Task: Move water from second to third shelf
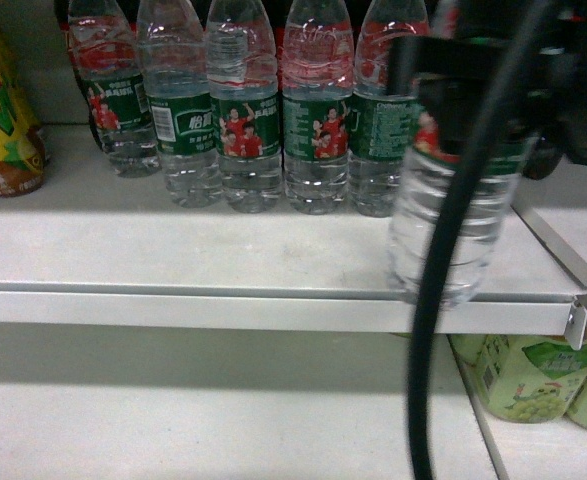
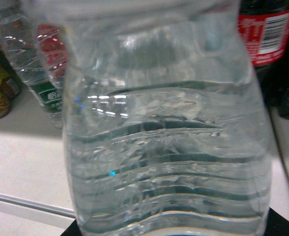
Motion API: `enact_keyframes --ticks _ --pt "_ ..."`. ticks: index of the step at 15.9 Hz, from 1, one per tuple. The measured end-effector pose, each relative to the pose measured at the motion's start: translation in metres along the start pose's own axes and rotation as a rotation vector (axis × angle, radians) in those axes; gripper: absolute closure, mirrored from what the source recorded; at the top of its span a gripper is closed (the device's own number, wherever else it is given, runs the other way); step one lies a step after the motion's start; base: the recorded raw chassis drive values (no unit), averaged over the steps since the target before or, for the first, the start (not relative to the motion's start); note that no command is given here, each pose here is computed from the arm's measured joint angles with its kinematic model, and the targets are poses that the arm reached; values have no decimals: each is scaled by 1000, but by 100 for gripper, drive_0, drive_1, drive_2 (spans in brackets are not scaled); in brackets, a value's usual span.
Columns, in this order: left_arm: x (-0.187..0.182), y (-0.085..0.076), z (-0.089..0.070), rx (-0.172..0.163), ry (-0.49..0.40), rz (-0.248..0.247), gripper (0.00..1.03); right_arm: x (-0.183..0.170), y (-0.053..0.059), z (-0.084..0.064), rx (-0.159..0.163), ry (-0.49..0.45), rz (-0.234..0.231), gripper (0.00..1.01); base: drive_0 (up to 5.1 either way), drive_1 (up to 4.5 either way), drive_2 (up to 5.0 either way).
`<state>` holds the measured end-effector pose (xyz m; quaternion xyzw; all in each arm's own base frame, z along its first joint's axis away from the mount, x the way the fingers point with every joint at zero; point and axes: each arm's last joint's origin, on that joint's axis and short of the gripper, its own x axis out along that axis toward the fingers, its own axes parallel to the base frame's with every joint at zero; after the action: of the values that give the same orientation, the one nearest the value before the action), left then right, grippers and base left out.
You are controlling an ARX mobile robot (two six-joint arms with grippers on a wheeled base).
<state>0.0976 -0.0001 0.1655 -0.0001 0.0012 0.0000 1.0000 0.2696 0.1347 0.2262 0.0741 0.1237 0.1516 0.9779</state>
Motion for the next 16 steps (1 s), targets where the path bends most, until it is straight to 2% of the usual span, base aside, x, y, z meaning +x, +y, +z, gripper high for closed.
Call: enact_keyframes --ticks 2,5,8,12,16 --pt "0 0 0 0 0 0 5 -20 -21 -1 -7 -6 -34 57 0 0 0" --pt "0 0 0 0 0 0 5 -49 -45 -9 -19 25 -57 57 0 0 0" --pt "0 0 0 0 0 0 5 -82 -64 -2 1 -5 -139 58 0 0 0" --pt "0 0 0 0 0 0 5 -129 -65 8 7 -80 -194 58 0 0 0" --pt "0 0 0 0 0 0 5 -159 -69 17 -5 -170 -286 58 0 0 0"
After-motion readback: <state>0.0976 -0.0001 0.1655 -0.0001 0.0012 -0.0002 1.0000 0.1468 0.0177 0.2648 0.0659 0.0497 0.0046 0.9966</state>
